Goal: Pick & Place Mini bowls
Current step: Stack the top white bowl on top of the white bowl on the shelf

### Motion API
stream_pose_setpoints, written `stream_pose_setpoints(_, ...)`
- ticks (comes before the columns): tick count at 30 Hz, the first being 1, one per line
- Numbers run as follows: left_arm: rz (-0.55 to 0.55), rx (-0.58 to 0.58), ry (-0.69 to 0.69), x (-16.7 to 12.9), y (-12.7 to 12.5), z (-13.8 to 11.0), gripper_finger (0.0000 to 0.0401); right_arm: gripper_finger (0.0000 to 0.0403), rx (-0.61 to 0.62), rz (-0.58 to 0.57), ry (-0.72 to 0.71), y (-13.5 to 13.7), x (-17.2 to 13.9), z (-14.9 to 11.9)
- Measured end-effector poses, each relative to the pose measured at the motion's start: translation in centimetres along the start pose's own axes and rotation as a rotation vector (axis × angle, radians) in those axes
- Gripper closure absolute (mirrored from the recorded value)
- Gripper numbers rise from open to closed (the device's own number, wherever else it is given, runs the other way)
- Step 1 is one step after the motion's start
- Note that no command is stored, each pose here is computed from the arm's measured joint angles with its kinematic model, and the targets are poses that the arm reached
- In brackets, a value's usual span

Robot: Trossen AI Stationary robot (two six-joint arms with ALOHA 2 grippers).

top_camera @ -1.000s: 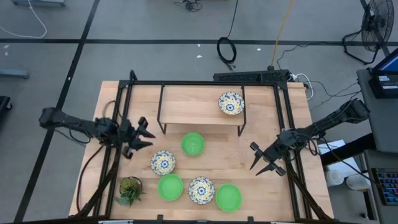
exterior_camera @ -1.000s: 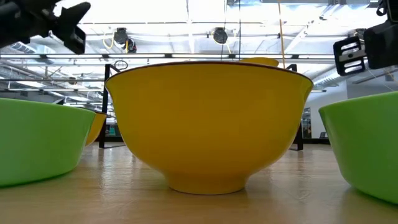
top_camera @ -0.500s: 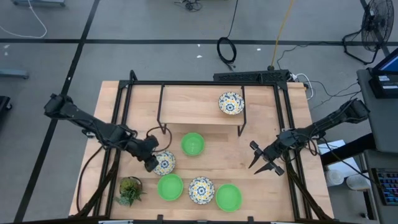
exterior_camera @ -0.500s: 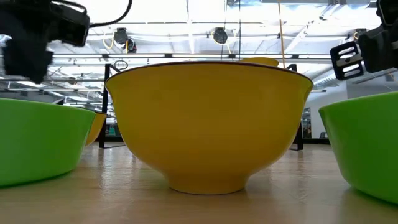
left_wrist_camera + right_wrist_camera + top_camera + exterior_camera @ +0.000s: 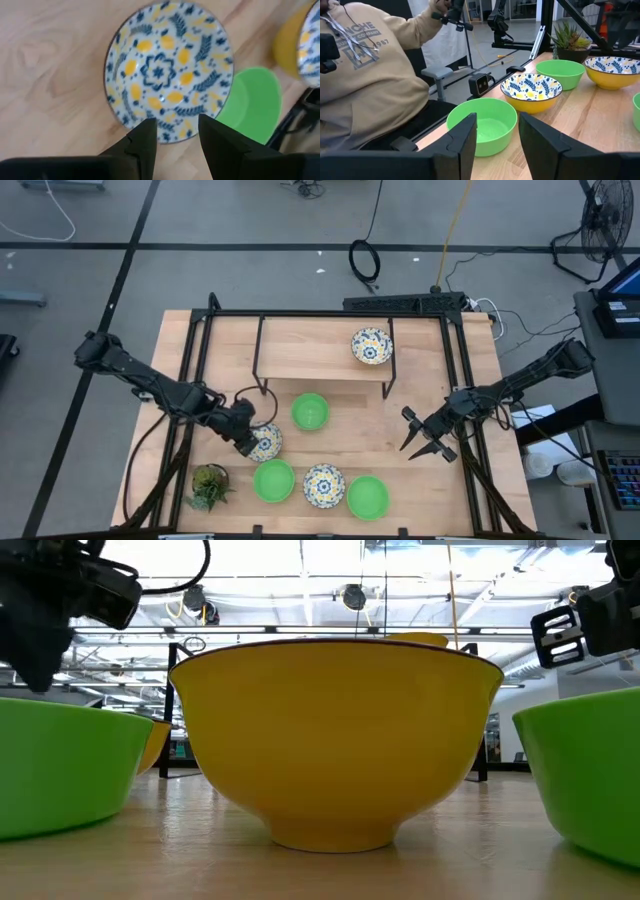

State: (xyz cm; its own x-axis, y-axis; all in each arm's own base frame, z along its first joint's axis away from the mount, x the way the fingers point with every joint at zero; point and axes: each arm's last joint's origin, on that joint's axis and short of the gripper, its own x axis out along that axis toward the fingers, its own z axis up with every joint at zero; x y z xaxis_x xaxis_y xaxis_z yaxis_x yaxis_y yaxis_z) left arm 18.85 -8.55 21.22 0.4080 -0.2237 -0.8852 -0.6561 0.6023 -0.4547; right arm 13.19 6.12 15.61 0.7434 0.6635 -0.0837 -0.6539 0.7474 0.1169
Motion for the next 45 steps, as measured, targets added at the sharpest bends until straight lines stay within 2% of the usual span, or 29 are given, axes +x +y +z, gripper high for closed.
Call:
stream_pose_setpoints(2, -0.027, -0.003, -0.009, 0.0, -0.3, 0.1, 0.0254, 0.027, 0.0, 0.0, 0.0, 0.0, 0.0, 0.0)
stream_pose_setpoints(6, -0.055, 0.102, -0.035, 0.0, -0.6, 0.0, 0.0254, 0.027, 0.0, 0.0, 0.0, 0.0, 0.0, 0.0)
stream_pose_setpoints(8, -0.045, 0.104, -0.045, 0.0, -0.6, -0.1, 0.0254, 0.0271, 0.0, 0.0, 0.0, 0.0, 0.0, 0.0)
stream_pose_setpoints(11, -0.017, 0.038, -0.033, 0.0, -0.3, -0.2, 0.0254, 0.0271, 0.0, 0.0, 0.0, 0.0, 0.0, 0.0)
stream_pose_setpoints(19, 0.186, -0.156, 0.014, -0.1, 1.7, -0.7, 0.0254, 0.0271, 0.002, -0.001, 0.005, 0.0, 0.0, -0.1)
stream_pose_setpoints(27, 0.209, -0.173, -0.024, 0.4, 1.6, -0.6, 0.0254, 0.0271, 0.002, -0.001, 0.006, 0.0, 0.0, -0.1)
stream_pose_setpoints(33, 0.256, -0.219, 0.052, 2.3, 1.3, -0.7, 0.0254, 0.0271, 0.011, -0.001, 0.006, 0.0, 0.0, -0.1)
stream_pose_setpoints(37, 0.267, -0.306, 0.101, 3.3, 1.0, -0.8, 0.0254, 0.0271, 0.01, -0.001, 0.006, 0.0, 0.0, -0.1)
stream_pose_setpoints(42, 0.287, -0.464, 0.082, 4.0, 0.9, -0.8, 0.0254, 0.0271, 0.01, -0.002, 0.006, 0.0, 0.0, -0.1)
stream_pose_setpoints(45, 0.316, -0.52, 0.074, 4.1, 1.1, -0.8, 0.0254, 0.0271, 0.01, -0.003, 0.005, 0.0, 0.0, -0.1)
